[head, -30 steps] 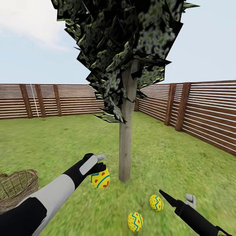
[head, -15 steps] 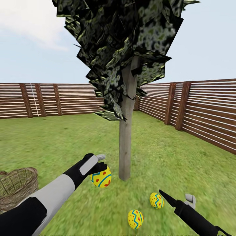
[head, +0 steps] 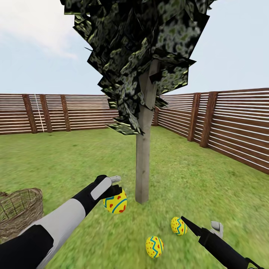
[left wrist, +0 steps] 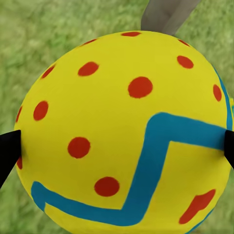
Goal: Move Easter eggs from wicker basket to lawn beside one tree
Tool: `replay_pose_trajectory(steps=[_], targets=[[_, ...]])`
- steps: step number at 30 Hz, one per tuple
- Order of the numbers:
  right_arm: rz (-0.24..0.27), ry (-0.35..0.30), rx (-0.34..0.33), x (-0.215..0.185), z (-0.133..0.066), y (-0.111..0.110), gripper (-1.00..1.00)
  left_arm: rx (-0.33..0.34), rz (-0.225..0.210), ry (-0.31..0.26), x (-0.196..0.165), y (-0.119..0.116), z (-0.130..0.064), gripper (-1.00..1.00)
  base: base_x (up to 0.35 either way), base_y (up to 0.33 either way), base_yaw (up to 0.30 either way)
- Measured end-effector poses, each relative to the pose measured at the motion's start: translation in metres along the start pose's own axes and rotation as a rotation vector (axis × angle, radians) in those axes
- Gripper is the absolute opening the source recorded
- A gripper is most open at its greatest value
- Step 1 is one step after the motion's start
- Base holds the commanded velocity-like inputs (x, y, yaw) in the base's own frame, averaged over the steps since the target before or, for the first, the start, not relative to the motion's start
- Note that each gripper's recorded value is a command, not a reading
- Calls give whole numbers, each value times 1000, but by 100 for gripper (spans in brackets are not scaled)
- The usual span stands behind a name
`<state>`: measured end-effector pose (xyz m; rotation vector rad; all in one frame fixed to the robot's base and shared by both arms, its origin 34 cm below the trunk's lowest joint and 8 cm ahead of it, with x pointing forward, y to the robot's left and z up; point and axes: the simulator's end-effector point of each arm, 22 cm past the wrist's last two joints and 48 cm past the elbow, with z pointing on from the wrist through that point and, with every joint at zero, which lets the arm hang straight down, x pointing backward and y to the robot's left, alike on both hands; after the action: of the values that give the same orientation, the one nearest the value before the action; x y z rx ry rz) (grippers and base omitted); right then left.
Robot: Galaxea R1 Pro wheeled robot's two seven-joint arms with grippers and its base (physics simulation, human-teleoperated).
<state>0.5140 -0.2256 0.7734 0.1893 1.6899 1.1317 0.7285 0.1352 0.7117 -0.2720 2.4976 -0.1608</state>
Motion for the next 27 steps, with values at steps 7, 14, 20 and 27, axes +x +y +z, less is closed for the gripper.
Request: replay_pose_trajectory(steps=[7, 14, 20, 27], targets=[[-7, -6, -8, 8, -2, -7, 100, 1, 0, -1, 10, 3, 10, -100, 0, 0, 0], [8, -46, -51, 10, -5, -7, 100, 1, 0, 0, 21, 6, 20, -100, 0, 0, 0], [19, -39, -39, 23, -6, -21, 100, 0, 1, 7, 32, 9, 33, -100, 0, 0, 0], [30, -29, -27, 38, -7, -36, 100, -1, 1, 21, 48, 12, 48, -100, 0, 0, 0]])
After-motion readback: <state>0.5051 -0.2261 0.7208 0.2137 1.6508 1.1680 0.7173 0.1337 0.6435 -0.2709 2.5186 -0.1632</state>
